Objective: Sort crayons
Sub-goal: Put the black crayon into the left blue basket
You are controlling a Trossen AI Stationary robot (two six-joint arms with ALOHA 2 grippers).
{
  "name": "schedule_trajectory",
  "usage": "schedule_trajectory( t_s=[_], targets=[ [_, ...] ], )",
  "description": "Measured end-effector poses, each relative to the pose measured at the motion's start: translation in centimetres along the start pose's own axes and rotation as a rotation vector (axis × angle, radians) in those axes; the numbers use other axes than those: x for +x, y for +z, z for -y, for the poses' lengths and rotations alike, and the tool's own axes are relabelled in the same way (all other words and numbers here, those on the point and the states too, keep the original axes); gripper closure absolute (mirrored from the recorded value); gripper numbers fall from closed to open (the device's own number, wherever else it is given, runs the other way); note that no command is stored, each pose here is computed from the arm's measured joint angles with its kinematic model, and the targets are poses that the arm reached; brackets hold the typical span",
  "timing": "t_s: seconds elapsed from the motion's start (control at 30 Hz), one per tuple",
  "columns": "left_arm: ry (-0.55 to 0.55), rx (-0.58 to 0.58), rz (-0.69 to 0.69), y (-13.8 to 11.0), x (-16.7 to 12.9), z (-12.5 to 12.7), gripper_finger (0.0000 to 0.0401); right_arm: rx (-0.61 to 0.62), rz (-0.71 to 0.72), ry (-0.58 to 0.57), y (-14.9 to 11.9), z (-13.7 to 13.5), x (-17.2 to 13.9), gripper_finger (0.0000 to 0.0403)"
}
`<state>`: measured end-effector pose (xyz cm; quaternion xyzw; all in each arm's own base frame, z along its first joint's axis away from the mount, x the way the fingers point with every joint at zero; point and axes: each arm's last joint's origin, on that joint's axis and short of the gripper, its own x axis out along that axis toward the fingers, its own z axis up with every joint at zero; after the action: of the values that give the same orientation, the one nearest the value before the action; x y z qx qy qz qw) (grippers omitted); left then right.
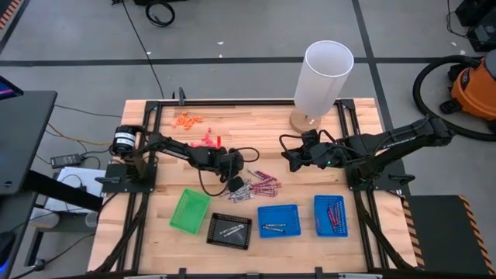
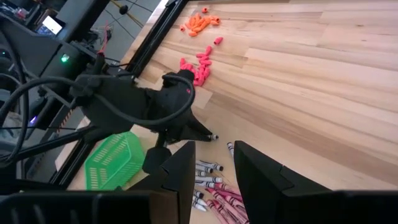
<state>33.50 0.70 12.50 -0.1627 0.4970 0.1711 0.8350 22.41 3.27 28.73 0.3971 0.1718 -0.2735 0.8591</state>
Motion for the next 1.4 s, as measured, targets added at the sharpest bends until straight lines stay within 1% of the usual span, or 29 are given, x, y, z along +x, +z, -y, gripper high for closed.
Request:
schedule_trajectory(
  t_s=[0.07, 0.13, 0.2, 0.27, 0.37, 0.43, 0.53, 0.63, 0.7, 0.73, 0.87, 0.9, 0.97, 1.0, 1.13, 1.23, 1.27, 1.37, 1.4],
  targets=[
    [-0.032, 0.009, 0.011, 0.3, -0.5, -0.1, 0.0383, 0.000, 0.000, 0.001, 0.0, 0.0, 0.0, 0.0284],
    [-0.079, 0.053, 0.030, 0.5, -1.0, 0.0, 0.0383, -0.001, -0.002, 0.010, 0.0, -0.1, 0.0, 0.0284],
    [-0.162, 0.120, 0.093, 1.1, -2.0, 0.8, 0.0383, -0.001, -0.002, 0.014, 0.0, -0.1, 0.0, 0.0284],
    [-0.280, 0.183, 0.188, 2.0, -3.2, 1.9, 0.0383, -0.002, -0.005, 0.015, 0.0, -0.1, 0.0, 0.0284],
    [-0.393, 0.252, 0.266, 2.2, -3.8, 3.6, 0.0383, -0.016, -0.016, 0.014, 0.0, -0.1, 0.0, 0.0284],
    [-0.458, 0.271, 0.323, 2.2, -4.3, 4.8, 0.0383, -0.024, -0.030, 0.007, -0.1, 0.1, -0.1, 0.0284],
    [-0.533, 0.235, 0.385, 2.2, -4.9, 6.6, 0.0383, -0.033, -0.045, -0.007, -0.1, 0.3, -0.3, 0.0284],
    [-0.548, 0.165, 0.386, 1.9, -4.4, 7.9, 0.0383, -0.029, -0.056, -0.035, -0.2, 0.7, -0.4, 0.0284],
    [-0.547, 0.157, 0.377, 1.8, -4.2, 8.7, 0.0383, -0.028, -0.062, -0.049, -0.1, 0.8, -0.4, 0.0284],
    [-0.558, 0.156, 0.394, 2.2, -4.2, 9.5, 0.0383, -0.026, -0.062, -0.052, -0.1, 0.9, -0.4, 0.0284],
    [-0.578, 0.166, 0.403, 3.4, -3.6, 11.6, 0.0383, -0.027, -0.067, -0.053, -0.1, 0.9, -0.4, 0.0284],
    [-0.589, 0.168, 0.417, 3.9, -3.6, 12.2, 0.0383, -0.029, -0.068, -0.055, -0.1, 1.0, -0.5, 0.0284],
    [-0.581, 0.175, 0.396, 4.6, -3.3, 13.1, 0.0383, -0.024, -0.066, -0.052, -0.1, 0.9, -0.5, 0.0284],
    [-0.590, 0.177, 0.413, 5.3, -3.1, 13.8, 0.0383, -0.026, -0.068, -0.053, -0.1, 1.0, -0.5, 0.0284],
    [-0.545, 0.234, 0.349, 6.1, -1.4, 15.6, 0.0378, -0.021, -0.064, -0.044, 0.0, 0.9, -0.6, 0.0284],
    [-0.544, 0.270, 0.339, 6.7, -1.2, 16.7, 0.0351, -0.022, -0.065, -0.043, 0.0, 0.9, -0.7, 0.0284],
    [-0.556, 0.285, 0.366, 7.0, -1.5, 17.1, 0.0337, -0.024, -0.067, -0.043, -0.1, 0.9, -0.7, 0.0284],
    [-0.538, 0.322, 0.350, 7.3, -1.9, 17.2, 0.0284, -0.028, -0.070, -0.038, -0.2, 0.8, -0.8, 0.0284],
    [-0.521, 0.336, 0.326, 7.2, -1.9, 17.1, 0.0266, -0.031, -0.071, -0.036, -0.2, 0.8, -0.8, 0.0284]
  ],
)
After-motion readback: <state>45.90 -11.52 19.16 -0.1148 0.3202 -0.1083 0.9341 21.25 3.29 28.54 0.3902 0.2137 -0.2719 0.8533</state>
